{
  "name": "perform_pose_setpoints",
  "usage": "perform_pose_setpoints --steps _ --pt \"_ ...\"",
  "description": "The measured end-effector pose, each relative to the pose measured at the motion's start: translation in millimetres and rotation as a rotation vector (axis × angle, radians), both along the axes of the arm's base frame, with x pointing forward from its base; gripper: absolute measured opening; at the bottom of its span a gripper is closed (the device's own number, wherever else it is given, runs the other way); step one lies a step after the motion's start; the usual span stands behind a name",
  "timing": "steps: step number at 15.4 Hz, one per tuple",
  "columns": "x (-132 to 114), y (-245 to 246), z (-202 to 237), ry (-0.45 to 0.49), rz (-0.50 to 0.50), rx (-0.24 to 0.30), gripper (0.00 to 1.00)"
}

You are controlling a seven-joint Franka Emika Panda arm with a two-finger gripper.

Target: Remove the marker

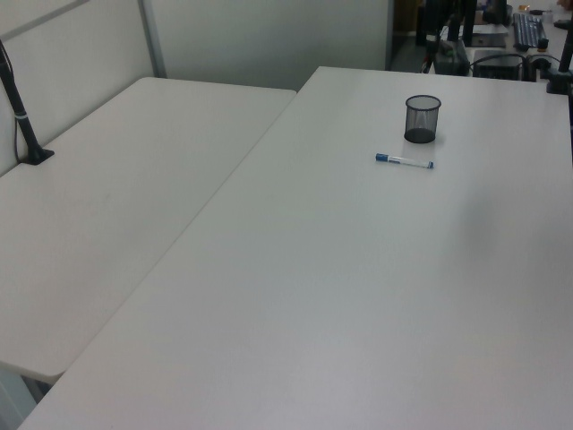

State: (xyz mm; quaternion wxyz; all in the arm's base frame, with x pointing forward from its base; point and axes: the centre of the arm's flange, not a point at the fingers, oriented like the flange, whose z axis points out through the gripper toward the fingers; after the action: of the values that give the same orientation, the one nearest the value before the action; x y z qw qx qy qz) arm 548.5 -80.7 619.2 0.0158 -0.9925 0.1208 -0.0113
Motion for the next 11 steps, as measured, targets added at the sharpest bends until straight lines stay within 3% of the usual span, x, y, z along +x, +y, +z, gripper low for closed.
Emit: perform_pose_setpoints --steps 11 --pt "1 11 0 0.0 0.073 -0.003 1.0"
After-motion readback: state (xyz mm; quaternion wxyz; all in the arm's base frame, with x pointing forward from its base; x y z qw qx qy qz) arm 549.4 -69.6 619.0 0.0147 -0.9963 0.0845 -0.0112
